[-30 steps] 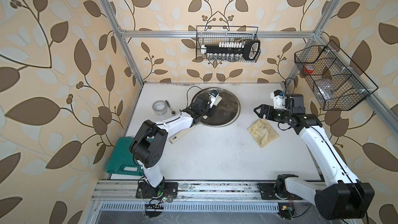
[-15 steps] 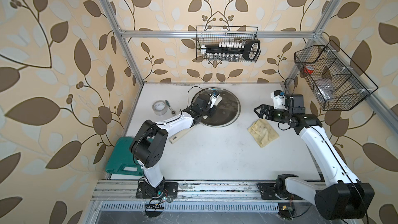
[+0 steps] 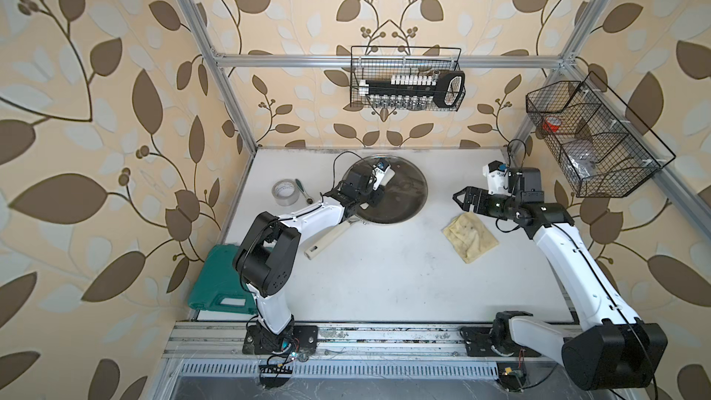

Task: Wipe the pot lid with a cloth
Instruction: Place the pot lid on the cooking pot.

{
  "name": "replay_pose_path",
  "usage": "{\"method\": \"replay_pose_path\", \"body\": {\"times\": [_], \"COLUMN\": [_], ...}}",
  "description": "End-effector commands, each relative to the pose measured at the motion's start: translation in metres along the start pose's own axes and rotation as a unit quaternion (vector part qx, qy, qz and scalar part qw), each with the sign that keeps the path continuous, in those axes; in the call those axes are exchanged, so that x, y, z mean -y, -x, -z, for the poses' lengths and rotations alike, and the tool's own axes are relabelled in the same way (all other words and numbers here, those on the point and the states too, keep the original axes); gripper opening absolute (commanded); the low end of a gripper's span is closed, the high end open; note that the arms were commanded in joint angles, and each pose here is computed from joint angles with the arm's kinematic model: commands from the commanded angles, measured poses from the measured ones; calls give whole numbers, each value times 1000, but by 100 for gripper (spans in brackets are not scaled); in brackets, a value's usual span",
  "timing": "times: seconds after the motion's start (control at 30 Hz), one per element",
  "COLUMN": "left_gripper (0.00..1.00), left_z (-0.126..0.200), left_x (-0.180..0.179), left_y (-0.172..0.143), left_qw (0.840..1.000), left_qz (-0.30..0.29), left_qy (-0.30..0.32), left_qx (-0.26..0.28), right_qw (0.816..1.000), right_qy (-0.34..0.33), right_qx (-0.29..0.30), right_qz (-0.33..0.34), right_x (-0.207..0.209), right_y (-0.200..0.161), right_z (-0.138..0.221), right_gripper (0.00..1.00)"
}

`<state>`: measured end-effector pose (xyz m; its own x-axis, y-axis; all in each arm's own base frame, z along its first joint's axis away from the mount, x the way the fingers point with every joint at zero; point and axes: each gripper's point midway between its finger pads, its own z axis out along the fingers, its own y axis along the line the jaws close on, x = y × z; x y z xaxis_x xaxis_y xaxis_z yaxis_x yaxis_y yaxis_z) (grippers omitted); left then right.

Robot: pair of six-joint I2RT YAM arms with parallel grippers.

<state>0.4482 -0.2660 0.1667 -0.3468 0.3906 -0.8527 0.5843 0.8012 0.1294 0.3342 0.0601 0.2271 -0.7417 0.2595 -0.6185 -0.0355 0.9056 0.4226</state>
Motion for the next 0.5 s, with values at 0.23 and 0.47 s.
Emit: {"method": "replay_pose_path", "body": {"times": [0.23, 0.47], "left_gripper": [0, 0], "left_z": [35, 38], "left_x": [-33, -37], "left_y": [83, 79], "left_qw": [991, 992], "left_qz": [2, 16], "left_qy": [51, 42], "left_qx": [124, 120], "right_qw": [1000, 1000], "right_qy": [12, 11], "right_qx": [-4, -6], "right_qz": [1, 1], "right_x": [-5, -5], "right_y": [2, 0], "right_z": [-5, -7], "right_gripper": [96, 96]}}
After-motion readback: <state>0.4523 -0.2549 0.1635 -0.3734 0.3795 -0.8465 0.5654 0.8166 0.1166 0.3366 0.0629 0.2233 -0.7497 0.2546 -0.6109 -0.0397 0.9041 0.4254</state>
